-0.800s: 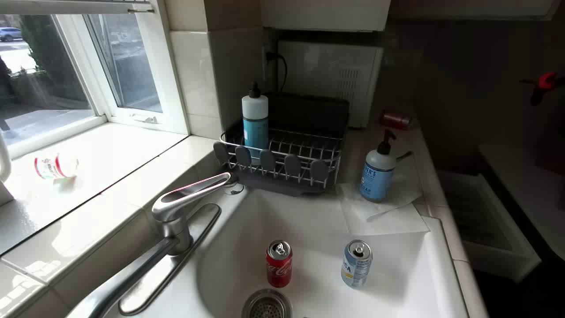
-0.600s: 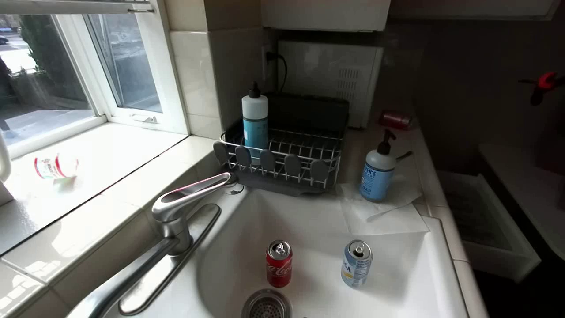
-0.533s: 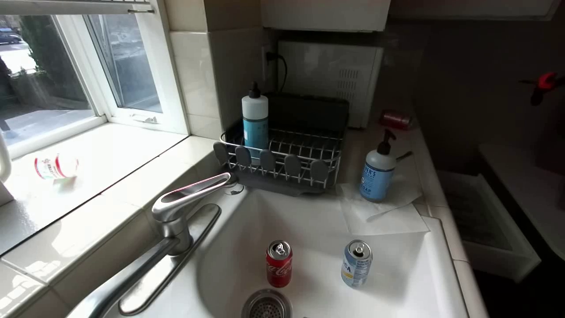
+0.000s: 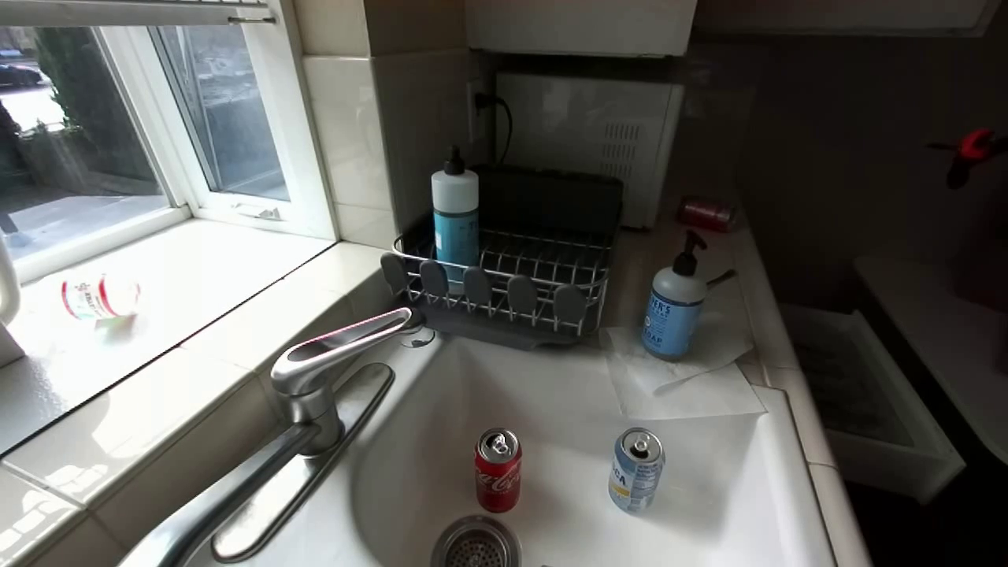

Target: Close the drawer completely

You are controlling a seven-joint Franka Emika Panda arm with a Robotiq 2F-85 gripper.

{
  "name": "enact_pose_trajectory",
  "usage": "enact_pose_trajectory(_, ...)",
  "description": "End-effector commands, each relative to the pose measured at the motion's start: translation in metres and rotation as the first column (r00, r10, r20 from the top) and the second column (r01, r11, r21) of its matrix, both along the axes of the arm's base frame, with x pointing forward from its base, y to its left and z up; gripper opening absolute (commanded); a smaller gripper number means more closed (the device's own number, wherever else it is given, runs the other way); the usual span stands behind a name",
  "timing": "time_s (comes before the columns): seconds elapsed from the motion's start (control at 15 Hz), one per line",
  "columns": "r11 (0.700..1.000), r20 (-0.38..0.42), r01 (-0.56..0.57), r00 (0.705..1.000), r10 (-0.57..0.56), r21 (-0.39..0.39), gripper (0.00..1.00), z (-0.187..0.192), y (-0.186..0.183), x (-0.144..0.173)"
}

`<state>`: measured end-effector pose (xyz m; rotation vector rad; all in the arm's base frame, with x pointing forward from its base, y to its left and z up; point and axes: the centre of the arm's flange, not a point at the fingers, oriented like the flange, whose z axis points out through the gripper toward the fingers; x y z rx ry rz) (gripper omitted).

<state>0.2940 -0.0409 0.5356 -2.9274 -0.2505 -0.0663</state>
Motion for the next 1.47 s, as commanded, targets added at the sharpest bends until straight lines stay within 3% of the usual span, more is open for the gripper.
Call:
enact_pose_trajectory(0.0, 1.0, 0.0, 0.0, 1.0, 0.0, 0.0, 1.0, 0.0, 0.0, 0.0)
enact_pose_trajectory(0.27, 0.998, 0.081, -0.061, 0.995, 0.062, -0.014, 1.0, -0.002, -0.012, 0.021)
enact_pose_trajectory(0.4, 0.986, 0.153, -0.134, 0.977, 0.148, -0.097, 1.0, -0.015, -0.032, 0.043)
enact_pose_trajectory(0.6, 0.948, 0.195, -0.258, 0.936, 0.293, -0.184, 1.0, -0.043, -0.062, 0.07)
enact_pose_trajectory(0.87, 0.888, 0.12, -0.342, 0.912, 0.393, -0.308, 1.0, -0.091, -0.112, 0.091)
enact_pose_trajectory(1.0, 0.874, 0.05, -0.352, 0.92, 0.39, -0.335, 1.0, -0.113, -0.138, 0.095)
enact_pose_trajectory(1.4, 0.894, -0.071, -0.279, 0.96, 0.271, -0.352, 1.0, -0.171, -0.215, 0.093)
